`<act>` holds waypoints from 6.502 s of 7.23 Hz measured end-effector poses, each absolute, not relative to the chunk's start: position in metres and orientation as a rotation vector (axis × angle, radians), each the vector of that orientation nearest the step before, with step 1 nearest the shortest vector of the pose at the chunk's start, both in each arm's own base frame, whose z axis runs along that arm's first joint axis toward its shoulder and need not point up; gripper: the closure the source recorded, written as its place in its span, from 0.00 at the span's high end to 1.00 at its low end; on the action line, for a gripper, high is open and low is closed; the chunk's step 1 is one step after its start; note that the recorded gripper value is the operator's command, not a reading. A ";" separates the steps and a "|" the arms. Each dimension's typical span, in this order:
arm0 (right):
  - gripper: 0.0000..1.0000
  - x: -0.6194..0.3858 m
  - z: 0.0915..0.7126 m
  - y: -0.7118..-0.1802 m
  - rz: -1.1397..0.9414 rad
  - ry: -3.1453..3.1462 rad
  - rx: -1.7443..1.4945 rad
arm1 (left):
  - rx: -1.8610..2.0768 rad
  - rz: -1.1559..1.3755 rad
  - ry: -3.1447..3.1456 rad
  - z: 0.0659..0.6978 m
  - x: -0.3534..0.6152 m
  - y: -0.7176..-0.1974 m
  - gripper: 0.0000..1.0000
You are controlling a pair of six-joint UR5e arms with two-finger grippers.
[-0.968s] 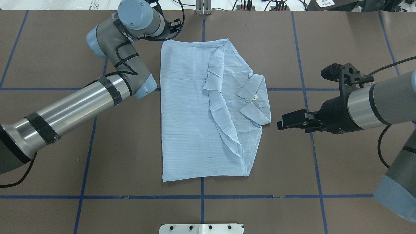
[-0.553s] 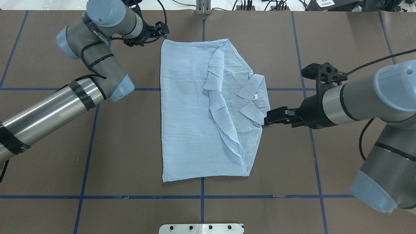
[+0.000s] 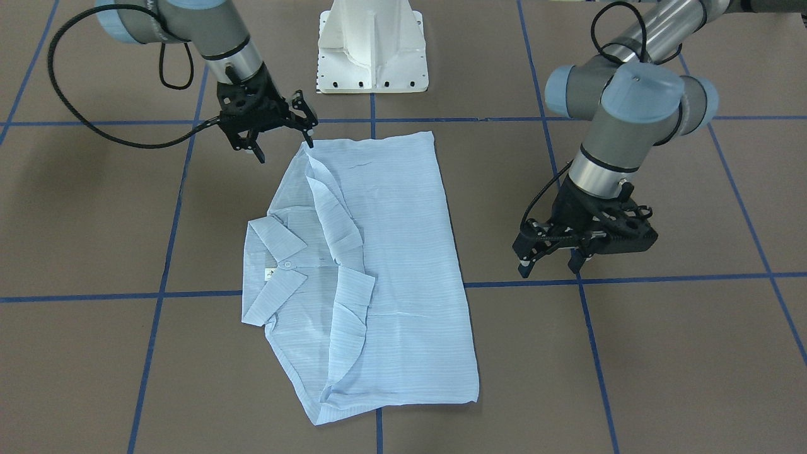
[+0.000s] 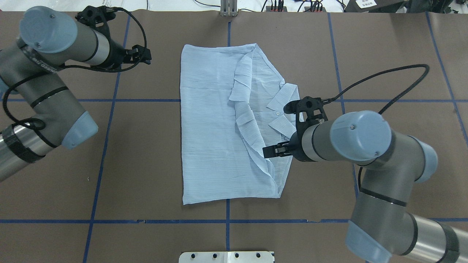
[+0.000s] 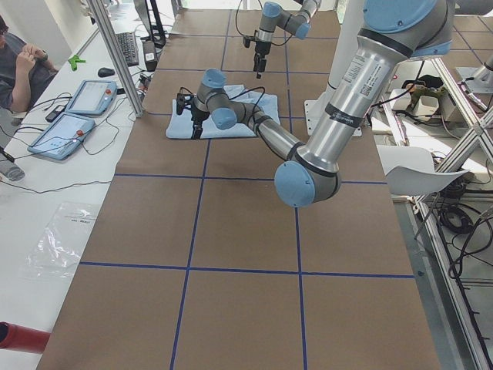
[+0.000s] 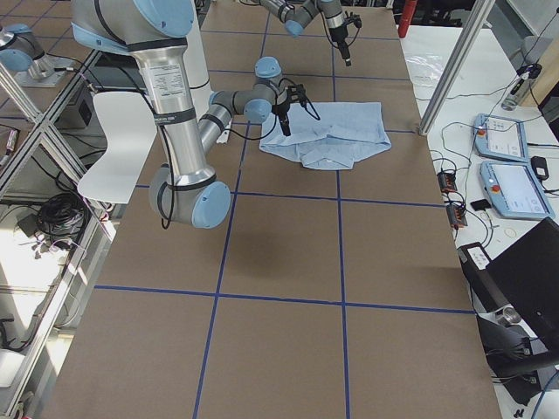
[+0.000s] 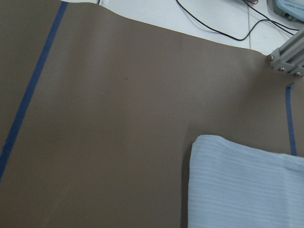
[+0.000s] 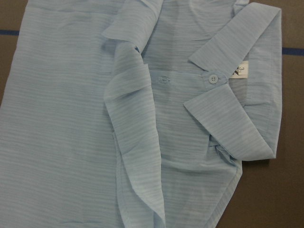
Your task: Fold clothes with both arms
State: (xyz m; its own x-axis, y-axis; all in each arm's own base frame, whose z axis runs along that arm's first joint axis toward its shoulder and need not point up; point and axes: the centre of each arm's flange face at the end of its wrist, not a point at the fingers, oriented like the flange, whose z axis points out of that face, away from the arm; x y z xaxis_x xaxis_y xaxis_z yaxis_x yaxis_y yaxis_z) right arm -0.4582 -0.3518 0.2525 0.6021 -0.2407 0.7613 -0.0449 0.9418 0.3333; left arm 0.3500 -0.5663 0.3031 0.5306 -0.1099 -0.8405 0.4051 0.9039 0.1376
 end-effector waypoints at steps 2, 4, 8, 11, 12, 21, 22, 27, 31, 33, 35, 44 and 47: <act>1.00 -0.512 0.249 -0.350 -0.198 -0.818 0.412 | 0.311 -0.300 0.975 0.310 0.341 -0.551 1.00; 1.00 -0.541 0.253 -0.350 -0.272 -0.765 0.446 | 0.299 -0.294 0.977 0.314 0.342 -0.549 1.00; 1.00 -0.569 0.269 -0.349 -0.343 -0.696 0.470 | 0.291 -0.292 0.973 0.320 0.348 -0.550 1.00; 1.00 -0.579 0.282 -0.345 -0.361 -0.670 0.455 | 0.289 -0.291 0.972 0.321 0.350 -0.551 1.00; 1.00 -0.578 0.288 -0.348 -0.372 -0.656 0.455 | 0.289 -0.291 0.972 0.321 0.350 -0.551 1.00; 1.00 -0.411 0.350 -0.441 -0.411 -0.619 0.438 | 0.281 -0.273 0.985 0.312 0.366 -0.545 1.00; 1.00 -0.437 0.322 -0.464 -0.404 -0.640 0.454 | 0.282 -0.270 0.984 0.312 0.366 -0.546 1.00; 1.00 -0.560 0.227 -0.519 -0.306 -0.665 0.438 | 0.280 -0.270 0.976 0.322 0.369 -0.549 1.00; 1.00 -0.606 0.237 -0.519 -0.289 -0.611 0.414 | 0.287 -0.266 0.989 0.328 0.373 -0.553 1.00; 1.00 -0.606 0.255 -0.518 -0.289 -0.594 0.398 | 0.287 -0.266 0.990 0.328 0.374 -0.553 1.00; 1.00 -0.603 0.266 -0.519 -0.287 -0.582 0.387 | 0.287 -0.266 0.991 0.327 0.374 -0.553 1.00; 1.00 -0.446 0.352 -0.600 -0.309 -0.600 0.327 | 0.262 -0.280 1.029 0.305 0.389 -0.541 1.00; 1.00 -0.404 0.333 -0.556 -0.280 -0.761 0.287 | 0.112 -0.284 1.145 0.269 0.406 -0.486 1.00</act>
State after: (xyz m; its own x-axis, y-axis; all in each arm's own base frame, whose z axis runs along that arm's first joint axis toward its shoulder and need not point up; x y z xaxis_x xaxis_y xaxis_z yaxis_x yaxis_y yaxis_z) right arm -0.4040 -0.5557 0.3328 0.6910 -0.3491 0.6329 0.1439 0.9246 0.3528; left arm 0.4063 -0.4862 0.2694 0.3815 -0.1649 -0.9095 0.2793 0.9585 -0.0566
